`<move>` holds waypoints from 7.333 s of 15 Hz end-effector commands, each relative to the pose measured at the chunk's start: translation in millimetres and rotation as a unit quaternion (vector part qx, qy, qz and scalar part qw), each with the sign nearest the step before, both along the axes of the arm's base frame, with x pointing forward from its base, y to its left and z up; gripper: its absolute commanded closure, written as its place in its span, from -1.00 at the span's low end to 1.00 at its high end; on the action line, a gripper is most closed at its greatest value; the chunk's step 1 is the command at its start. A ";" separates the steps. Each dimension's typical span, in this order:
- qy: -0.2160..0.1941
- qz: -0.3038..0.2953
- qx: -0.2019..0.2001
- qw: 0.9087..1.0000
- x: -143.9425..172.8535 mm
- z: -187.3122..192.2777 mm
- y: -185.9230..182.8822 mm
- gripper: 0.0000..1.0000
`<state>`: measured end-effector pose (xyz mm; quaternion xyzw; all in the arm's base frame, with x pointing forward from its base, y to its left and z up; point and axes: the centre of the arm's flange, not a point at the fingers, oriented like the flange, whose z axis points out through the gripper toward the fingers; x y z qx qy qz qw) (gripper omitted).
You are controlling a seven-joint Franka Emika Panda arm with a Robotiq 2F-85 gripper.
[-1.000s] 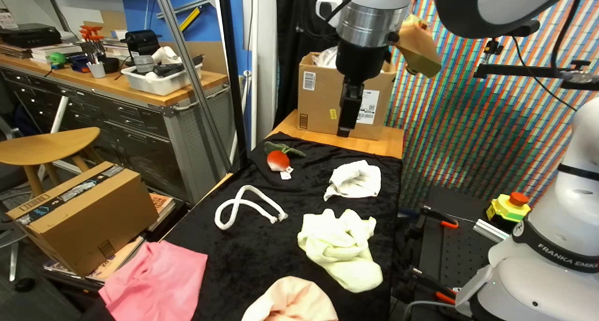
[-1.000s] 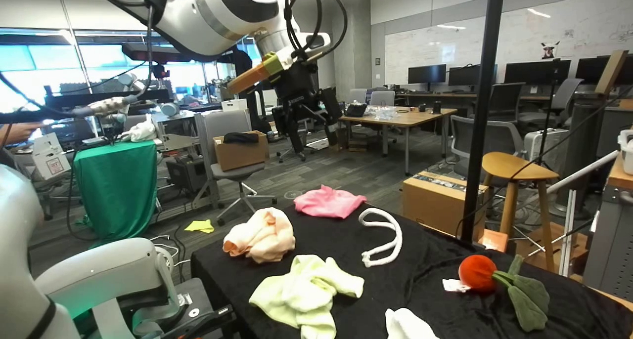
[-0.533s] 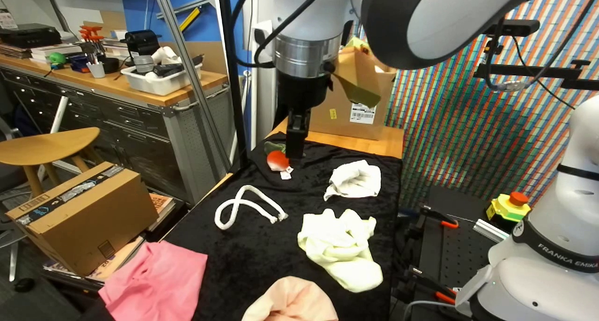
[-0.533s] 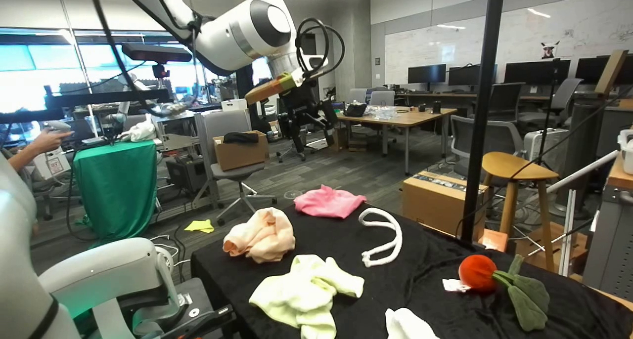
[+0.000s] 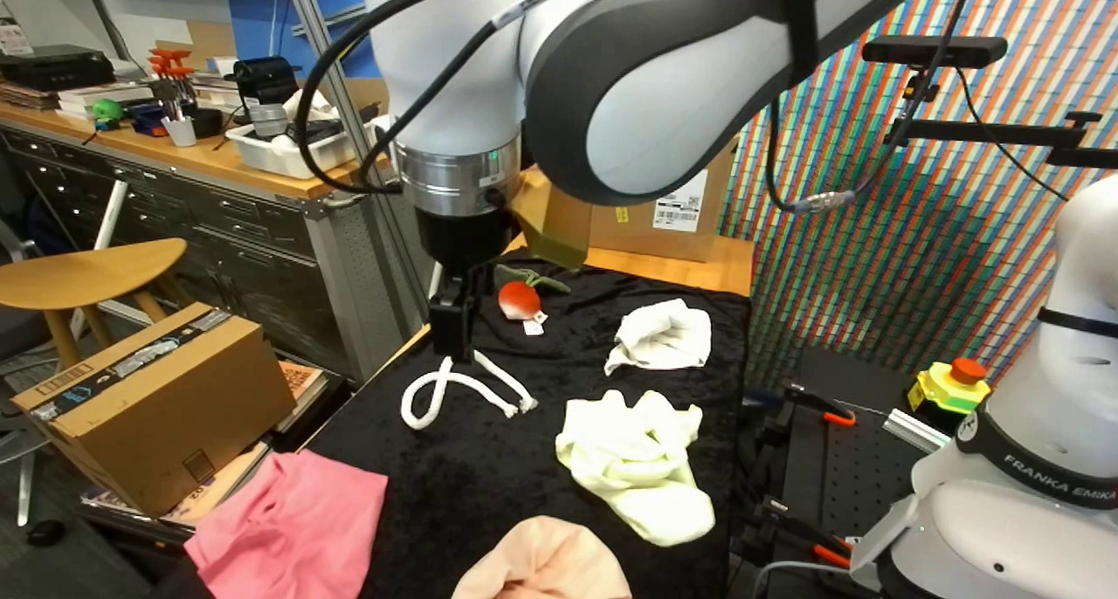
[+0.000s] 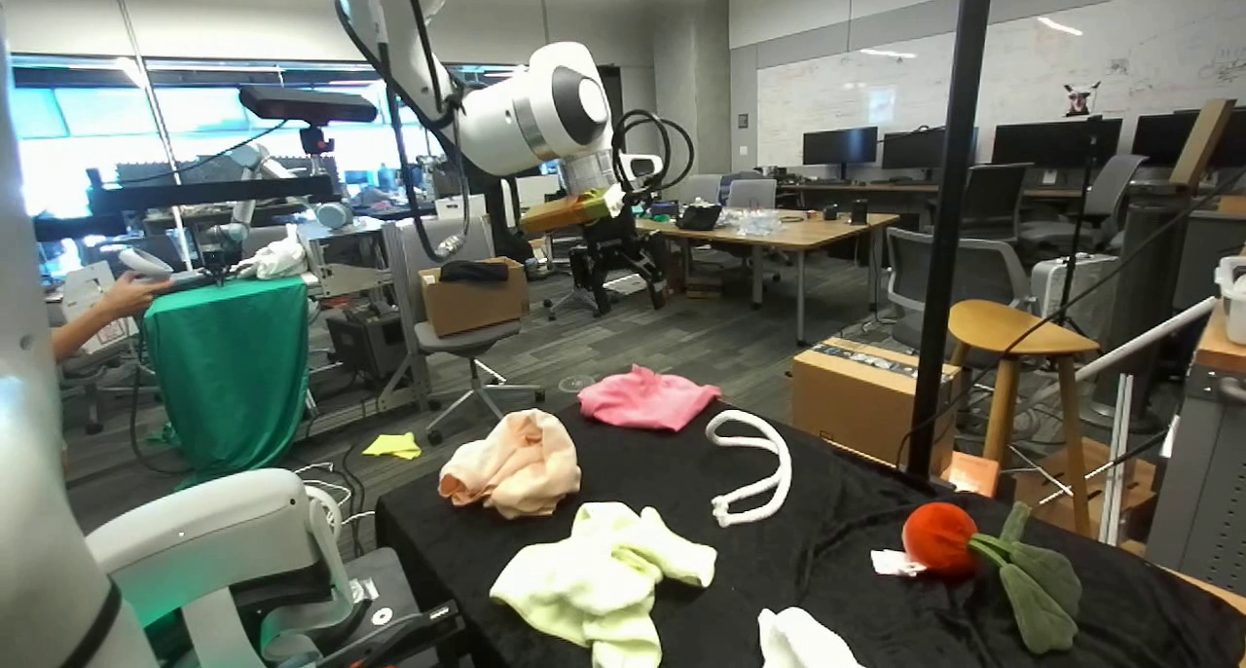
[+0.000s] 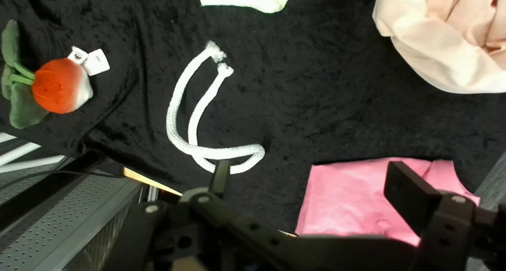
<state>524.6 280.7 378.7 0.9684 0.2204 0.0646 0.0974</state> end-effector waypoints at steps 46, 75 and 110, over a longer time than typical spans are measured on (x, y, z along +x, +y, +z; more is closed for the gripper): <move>0.043 -0.027 0.091 0.995 114.3 -188.0 132.8 -1.00; 0.101 -0.094 0.168 0.976 143.8 -240.5 90.2 -1.00; 0.124 -0.093 0.199 0.968 164.5 -256.5 80.8 -1.00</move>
